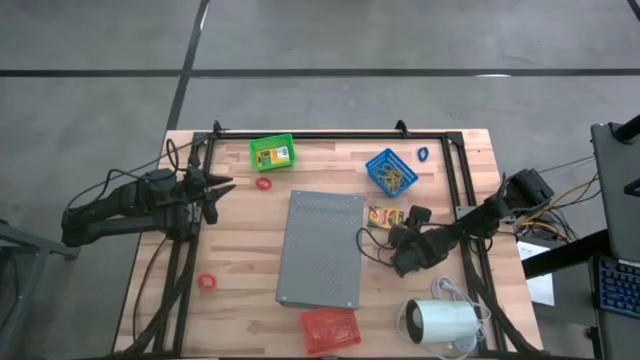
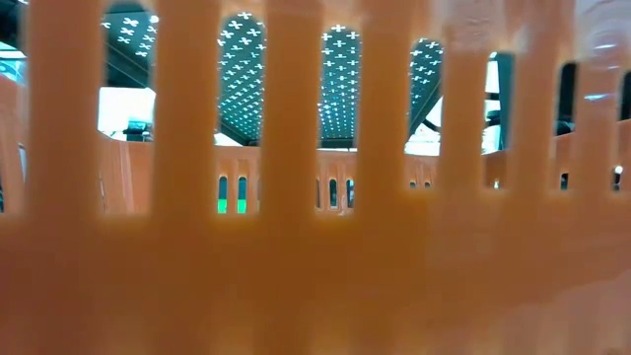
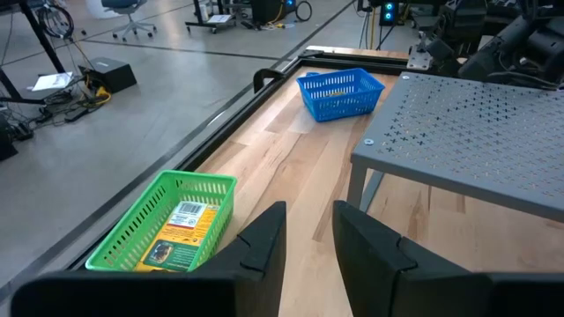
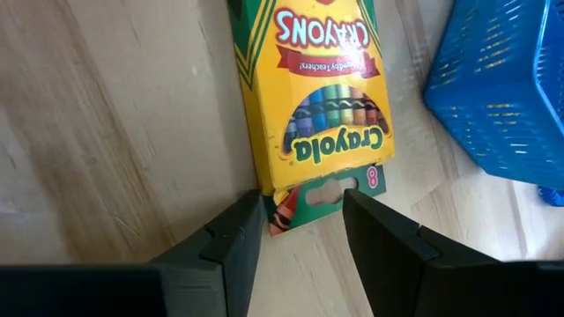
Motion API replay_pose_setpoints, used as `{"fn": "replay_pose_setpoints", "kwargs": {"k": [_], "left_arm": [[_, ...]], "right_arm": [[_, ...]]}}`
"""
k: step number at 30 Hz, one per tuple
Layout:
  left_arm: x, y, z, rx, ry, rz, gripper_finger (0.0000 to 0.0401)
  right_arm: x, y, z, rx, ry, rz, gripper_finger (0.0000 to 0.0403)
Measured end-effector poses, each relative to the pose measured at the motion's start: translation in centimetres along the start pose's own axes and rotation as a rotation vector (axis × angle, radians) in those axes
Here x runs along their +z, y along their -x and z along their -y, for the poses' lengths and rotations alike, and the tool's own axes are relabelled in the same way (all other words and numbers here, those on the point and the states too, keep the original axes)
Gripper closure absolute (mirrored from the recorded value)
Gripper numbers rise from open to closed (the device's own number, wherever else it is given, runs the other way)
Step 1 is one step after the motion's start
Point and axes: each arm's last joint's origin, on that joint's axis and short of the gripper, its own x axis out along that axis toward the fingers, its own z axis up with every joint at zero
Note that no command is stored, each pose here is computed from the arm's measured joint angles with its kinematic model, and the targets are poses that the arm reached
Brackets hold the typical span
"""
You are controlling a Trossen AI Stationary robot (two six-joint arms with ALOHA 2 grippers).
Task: Pick & Place Office Desk Supplies
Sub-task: Put the yellow crayon box into the green basket
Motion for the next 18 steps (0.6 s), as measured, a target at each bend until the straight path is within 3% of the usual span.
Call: {"fn": "replay_pose_setpoints", "kwargs": {"k": [18], "left_arm": [[0.00,0.00,0.00,0.000,0.000,0.000,0.0303]], "right_arm": [[-0.06,-0.11,-0.17,0.020,0.009,-0.022,0.0299]]}}
